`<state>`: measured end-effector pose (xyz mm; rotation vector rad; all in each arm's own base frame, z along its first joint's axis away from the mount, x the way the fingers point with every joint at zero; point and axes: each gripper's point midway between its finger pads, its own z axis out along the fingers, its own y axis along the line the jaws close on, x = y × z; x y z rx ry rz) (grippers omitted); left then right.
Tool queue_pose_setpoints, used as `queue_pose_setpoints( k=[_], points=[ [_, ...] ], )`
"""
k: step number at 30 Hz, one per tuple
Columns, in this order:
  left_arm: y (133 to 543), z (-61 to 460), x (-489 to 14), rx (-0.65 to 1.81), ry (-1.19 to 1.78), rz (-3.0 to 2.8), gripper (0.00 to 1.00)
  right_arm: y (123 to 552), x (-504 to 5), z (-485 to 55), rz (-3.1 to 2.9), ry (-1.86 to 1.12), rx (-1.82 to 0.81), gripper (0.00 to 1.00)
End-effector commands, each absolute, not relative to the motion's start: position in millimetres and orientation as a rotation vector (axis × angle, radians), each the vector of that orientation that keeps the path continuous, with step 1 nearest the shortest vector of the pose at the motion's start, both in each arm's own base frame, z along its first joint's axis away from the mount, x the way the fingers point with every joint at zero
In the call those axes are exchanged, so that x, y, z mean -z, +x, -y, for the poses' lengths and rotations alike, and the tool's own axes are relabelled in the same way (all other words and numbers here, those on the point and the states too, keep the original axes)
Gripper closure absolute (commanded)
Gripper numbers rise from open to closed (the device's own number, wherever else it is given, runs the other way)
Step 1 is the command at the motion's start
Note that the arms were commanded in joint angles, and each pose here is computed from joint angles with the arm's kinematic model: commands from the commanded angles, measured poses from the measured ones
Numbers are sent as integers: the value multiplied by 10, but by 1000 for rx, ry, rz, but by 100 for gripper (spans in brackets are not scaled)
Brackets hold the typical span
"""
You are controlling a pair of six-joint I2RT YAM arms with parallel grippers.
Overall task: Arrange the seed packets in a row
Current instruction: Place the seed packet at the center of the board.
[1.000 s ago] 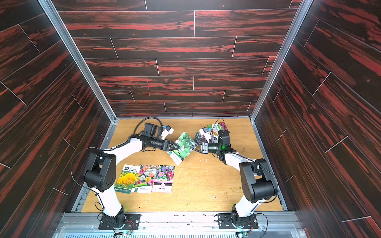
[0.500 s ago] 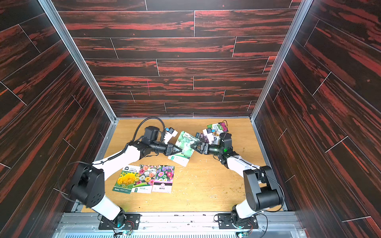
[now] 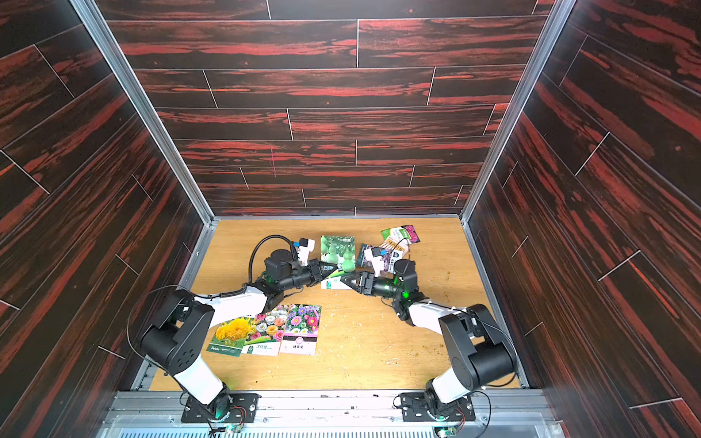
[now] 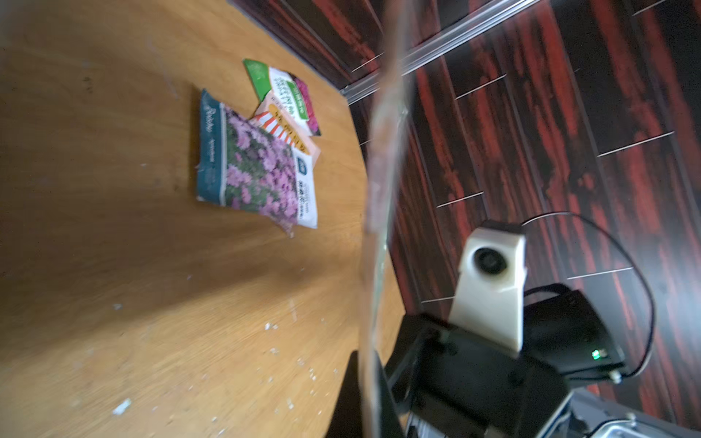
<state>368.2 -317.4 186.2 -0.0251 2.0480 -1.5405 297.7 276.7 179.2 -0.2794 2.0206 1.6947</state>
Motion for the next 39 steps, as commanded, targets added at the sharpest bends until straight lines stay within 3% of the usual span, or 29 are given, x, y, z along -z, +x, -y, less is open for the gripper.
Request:
queue_pose_setpoints(
  k=[1, 11, 21, 23, 27, 29, 33, 34, 35, 36, 37, 39],
  points=[
    [3730, 3216, -2204, 1605, -34, -1920, 100, 3042, -1796, -2797, -2010, -266, -1675, 42],
    [3585, 3170, -2315, 1566, 38, -1948, 100, 3150, -1822, -2439, -2057, -169, -1280, 34],
    [3520, 3213, -2255, 1640, 23, -1949, 100, 3268, -1682, -2394, -2125, -117, -1202, 35],
    [3517, 3222, -2269, 1646, 29, -1948, 100, 3231, -1724, -2449, -2113, -157, -1247, 42],
    [3524, 3240, -2220, 1636, 35, -1969, 100, 2999, -2030, -2674, -1966, -297, -1538, 76],
    [3547, 3241, -2105, 1611, 14, -2020, 91, 2859, -2178, -2757, -1884, -384, -1646, 100],
    [3558, 3216, -1921, 1533, 10, -2103, 75, 2776, -2067, -2746, -1921, -383, -1650, 100],
    [3568, 3193, -1910, 1511, 8, -2112, 64, 2756, -2038, -2735, -1930, -382, -1648, 100],
    [3588, 3144, -1865, 1463, -8, -2140, 40, 2714, -1946, -2723, -1974, -361, -1653, 100],
    [3610, 3081, -1822, 1398, -24, -2172, 5, 2682, -1898, -2709, -1990, -347, -1654, 100],
    [3644, 2973, -1744, 1288, -52, -2228, 0, 2637, -1838, -2693, -2011, -333, -1654, 100],
    [3703, 2697, -1613, 1039, -114, -2331, 0, 2559, -1719, -2649, -2058, -291, -1634, 100]
  ],
)
